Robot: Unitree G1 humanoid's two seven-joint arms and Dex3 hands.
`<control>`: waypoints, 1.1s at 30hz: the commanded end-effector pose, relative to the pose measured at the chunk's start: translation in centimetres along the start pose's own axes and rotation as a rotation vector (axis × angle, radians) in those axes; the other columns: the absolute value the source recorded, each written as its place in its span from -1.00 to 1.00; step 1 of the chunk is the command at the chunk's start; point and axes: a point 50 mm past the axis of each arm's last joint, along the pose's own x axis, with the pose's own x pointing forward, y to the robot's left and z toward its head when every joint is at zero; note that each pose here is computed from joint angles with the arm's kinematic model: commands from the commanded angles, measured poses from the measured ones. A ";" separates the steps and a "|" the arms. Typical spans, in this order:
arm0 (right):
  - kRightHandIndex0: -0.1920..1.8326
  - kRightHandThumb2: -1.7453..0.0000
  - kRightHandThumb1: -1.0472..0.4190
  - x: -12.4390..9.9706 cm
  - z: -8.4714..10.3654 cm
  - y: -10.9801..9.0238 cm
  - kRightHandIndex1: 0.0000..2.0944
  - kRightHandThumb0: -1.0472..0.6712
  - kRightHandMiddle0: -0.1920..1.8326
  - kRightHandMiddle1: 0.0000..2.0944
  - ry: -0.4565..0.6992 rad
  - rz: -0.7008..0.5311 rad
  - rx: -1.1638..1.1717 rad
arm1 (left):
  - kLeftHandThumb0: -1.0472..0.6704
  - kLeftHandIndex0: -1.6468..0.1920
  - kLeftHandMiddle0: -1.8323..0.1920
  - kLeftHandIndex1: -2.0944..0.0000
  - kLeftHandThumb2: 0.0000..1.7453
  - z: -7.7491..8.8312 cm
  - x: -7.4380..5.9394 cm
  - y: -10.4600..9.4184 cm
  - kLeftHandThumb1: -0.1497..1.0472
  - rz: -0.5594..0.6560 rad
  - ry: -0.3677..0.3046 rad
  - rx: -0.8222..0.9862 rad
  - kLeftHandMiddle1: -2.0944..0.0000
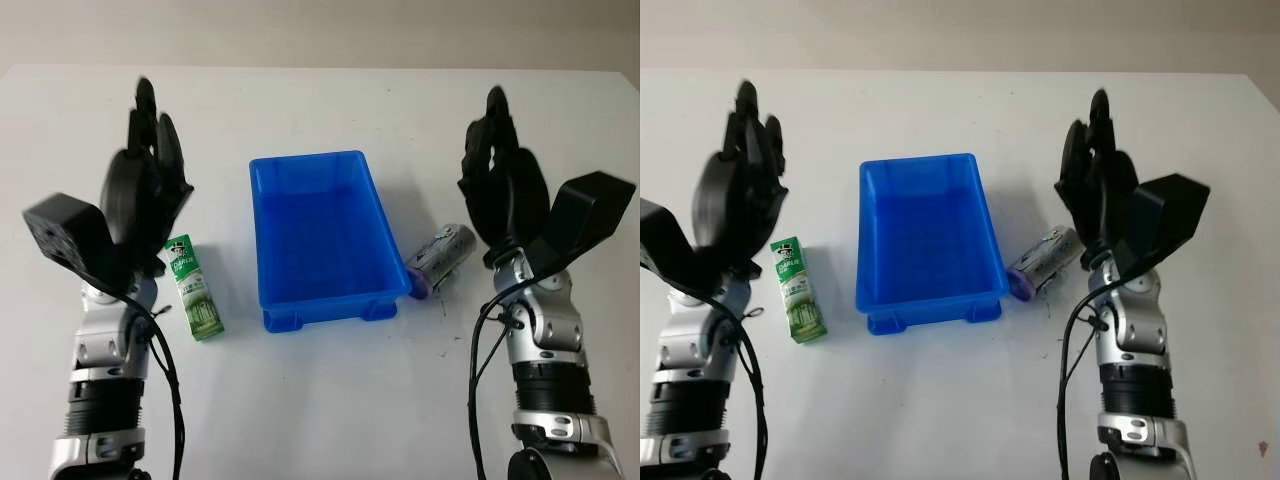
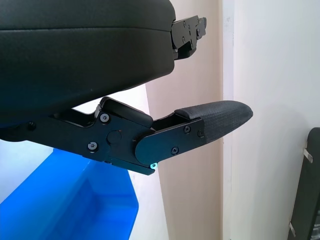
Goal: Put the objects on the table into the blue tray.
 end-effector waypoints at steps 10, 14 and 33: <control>-1.00 0.20 -1.00 0.3 1.5 -1.1 -1.00 -0.63 -1.00 -1.00 -0.008 0.038 -0.075 | -0.64 1.00 1.00 1.00 -0.18 0.1 0.1 -0.1 1.00 0.007 -0.014 -0.034 1.00; -1.00 0.32 -1.00 0.4 4.5 -2.8 -1.00 -0.67 -1.00 -1.00 -0.067 0.112 -0.245 | -0.64 1.00 1.00 1.00 -0.17 0.0 0.0 -0.1 1.00 0.013 -0.013 -0.028 1.00; -0.37 0.95 -0.63 -1.9 10.1 -4.4 -0.85 -0.38 -0.40 -0.91 0.117 0.583 -1.109 | -0.64 1.00 1.00 1.00 -0.18 -0.3 0.0 0.0 1.00 -0.002 -0.005 -0.009 1.00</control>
